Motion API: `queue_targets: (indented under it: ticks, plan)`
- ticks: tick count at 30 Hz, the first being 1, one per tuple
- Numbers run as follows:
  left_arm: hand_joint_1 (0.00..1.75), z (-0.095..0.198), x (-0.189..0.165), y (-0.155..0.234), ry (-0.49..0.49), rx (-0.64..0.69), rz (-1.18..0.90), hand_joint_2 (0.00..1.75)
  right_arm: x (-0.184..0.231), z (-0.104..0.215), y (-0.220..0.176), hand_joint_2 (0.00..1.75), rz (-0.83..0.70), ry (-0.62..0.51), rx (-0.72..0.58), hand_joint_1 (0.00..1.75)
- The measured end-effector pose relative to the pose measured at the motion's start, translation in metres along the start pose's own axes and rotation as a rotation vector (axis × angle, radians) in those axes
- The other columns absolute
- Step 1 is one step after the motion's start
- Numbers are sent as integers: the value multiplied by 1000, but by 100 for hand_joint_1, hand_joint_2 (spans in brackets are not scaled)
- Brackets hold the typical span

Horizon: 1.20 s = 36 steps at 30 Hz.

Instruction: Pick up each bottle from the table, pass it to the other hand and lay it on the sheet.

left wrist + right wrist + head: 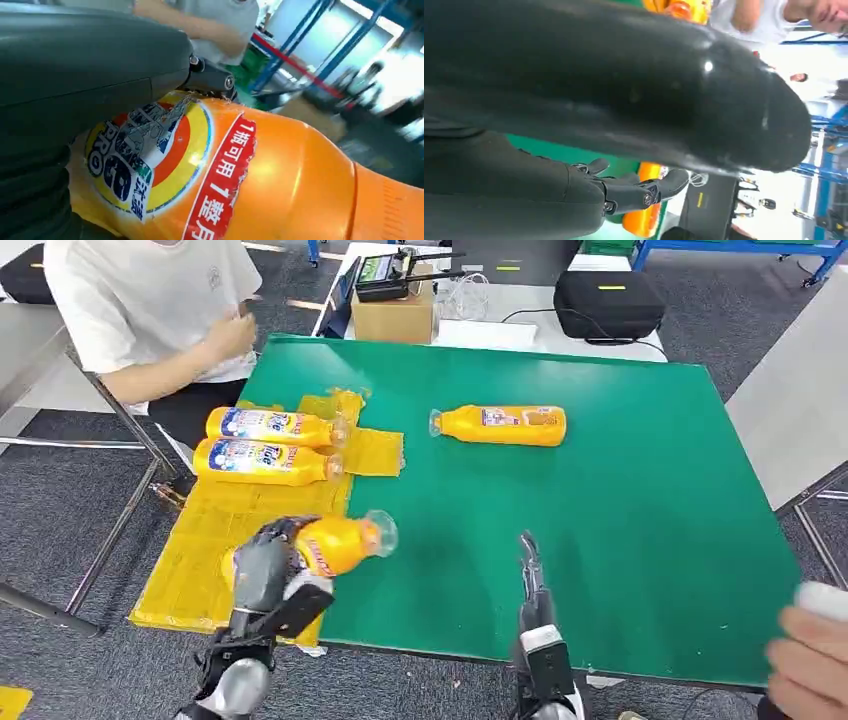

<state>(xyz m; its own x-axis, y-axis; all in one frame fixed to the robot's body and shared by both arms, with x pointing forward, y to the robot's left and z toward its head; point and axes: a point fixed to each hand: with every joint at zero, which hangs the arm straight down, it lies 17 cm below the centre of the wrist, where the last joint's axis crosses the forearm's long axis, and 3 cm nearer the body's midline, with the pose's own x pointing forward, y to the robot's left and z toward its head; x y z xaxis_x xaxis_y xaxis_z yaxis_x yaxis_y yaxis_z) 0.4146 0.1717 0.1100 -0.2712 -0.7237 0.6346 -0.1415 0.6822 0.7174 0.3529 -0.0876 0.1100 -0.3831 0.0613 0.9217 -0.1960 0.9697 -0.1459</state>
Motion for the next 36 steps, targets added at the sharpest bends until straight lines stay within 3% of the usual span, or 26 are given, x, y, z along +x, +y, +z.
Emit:
queue_targets:
  ticks: [11,12,13,14,19,23,27,33,36]
  plan:
    - [175,-35,-128,-14,121,-209,-370,175,12,-8,26,0,-138,0,13,0]
    - [154,-37,-134,-13,133,-221,-382,175,12,-8,27,0,-142,1,13,0]
    - [7,-37,-142,-13,150,-239,-395,175,11,-8,28,0,-149,3,11,0]
    - [0,-39,-148,-15,163,-260,-401,175,11,-8,28,0,-153,5,8,0]
    - [0,-38,-168,-26,257,-376,-297,175,9,-8,28,0,-168,9,-6,0]
    - [0,-26,-167,-45,333,-517,14,175,9,-9,32,0,-180,1,15,0]
    - [0,-21,-149,-48,310,-561,284,175,8,-12,34,0,-183,-15,33,0]
    - [0,-18,-126,-33,265,-485,561,175,2,-13,33,0,-159,-13,32,0]
    - [0,-26,-101,-7,198,-298,724,175,0,-11,28,0,42,-46,17,0]
